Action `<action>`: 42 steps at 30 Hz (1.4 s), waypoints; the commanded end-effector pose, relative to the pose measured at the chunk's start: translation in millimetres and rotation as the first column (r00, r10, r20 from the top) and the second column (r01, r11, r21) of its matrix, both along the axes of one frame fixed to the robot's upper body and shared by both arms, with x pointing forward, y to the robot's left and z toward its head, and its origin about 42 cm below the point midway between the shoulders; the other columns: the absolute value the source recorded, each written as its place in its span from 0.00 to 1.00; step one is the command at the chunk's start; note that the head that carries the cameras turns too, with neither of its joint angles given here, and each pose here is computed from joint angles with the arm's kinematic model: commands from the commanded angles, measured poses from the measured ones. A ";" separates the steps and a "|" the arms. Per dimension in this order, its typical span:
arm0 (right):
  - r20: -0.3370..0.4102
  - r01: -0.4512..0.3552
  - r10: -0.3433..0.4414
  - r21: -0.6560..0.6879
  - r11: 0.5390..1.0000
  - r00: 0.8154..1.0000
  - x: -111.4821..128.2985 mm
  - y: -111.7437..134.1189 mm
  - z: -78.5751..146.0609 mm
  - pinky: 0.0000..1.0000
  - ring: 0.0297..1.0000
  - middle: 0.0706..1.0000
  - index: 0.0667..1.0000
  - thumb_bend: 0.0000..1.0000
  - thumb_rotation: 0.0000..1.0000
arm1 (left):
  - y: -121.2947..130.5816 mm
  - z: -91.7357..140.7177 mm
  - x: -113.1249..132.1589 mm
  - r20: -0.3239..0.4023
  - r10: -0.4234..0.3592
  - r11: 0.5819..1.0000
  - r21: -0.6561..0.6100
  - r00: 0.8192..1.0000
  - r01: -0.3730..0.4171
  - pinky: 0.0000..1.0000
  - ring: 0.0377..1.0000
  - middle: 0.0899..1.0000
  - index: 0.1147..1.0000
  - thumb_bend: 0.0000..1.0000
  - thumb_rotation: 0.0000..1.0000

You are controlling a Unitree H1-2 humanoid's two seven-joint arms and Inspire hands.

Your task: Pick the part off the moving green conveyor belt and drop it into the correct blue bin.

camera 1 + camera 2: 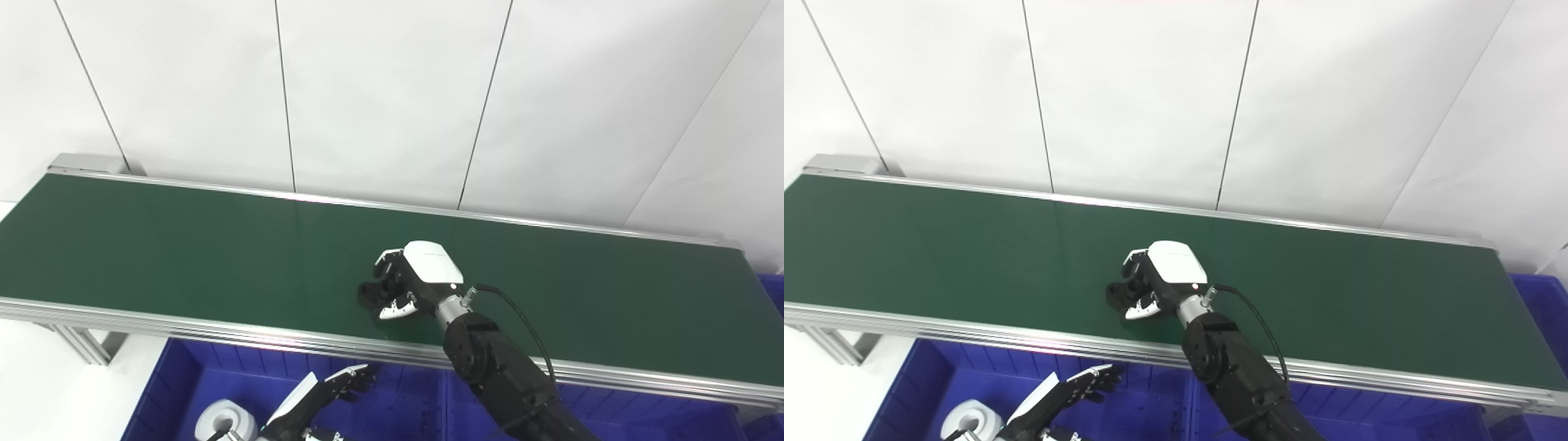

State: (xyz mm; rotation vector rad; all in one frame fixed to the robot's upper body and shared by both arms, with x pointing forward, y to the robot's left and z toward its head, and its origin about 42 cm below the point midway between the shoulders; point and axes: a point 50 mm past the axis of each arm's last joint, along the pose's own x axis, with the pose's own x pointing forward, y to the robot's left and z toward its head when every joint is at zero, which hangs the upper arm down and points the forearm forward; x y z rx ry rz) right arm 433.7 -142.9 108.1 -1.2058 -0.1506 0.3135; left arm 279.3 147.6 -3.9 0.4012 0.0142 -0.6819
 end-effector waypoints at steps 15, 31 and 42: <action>0.116 -0.076 0.093 -0.143 0.987 0.989 2.2 6.0 42.1 0.23 0.29 0.38 0.48 0.52 0.00 | -5.4 15.1 17.6 0.063 -0.013 0.999 -0.045 0.998 0.016 0.78 0.82 0.84 0.85 0.64 0.27; 0.306 -0.021 -0.012 0.104 0.994 0.952 -81.9 -32.5 96.9 0.26 0.31 0.37 0.48 0.52 0.00 | -21.5 25.5 12.4 0.117 -0.045 0.998 -0.048 0.992 0.051 0.78 0.82 0.84 0.85 0.65 0.31; 0.195 0.107 -0.154 0.231 0.967 0.969 -162.3 -102.9 71.8 0.18 0.24 0.43 0.45 0.52 0.00 | -57.2 49.8 4.7 0.129 -0.051 0.998 -0.036 0.990 0.056 0.77 0.83 0.85 0.85 0.68 0.39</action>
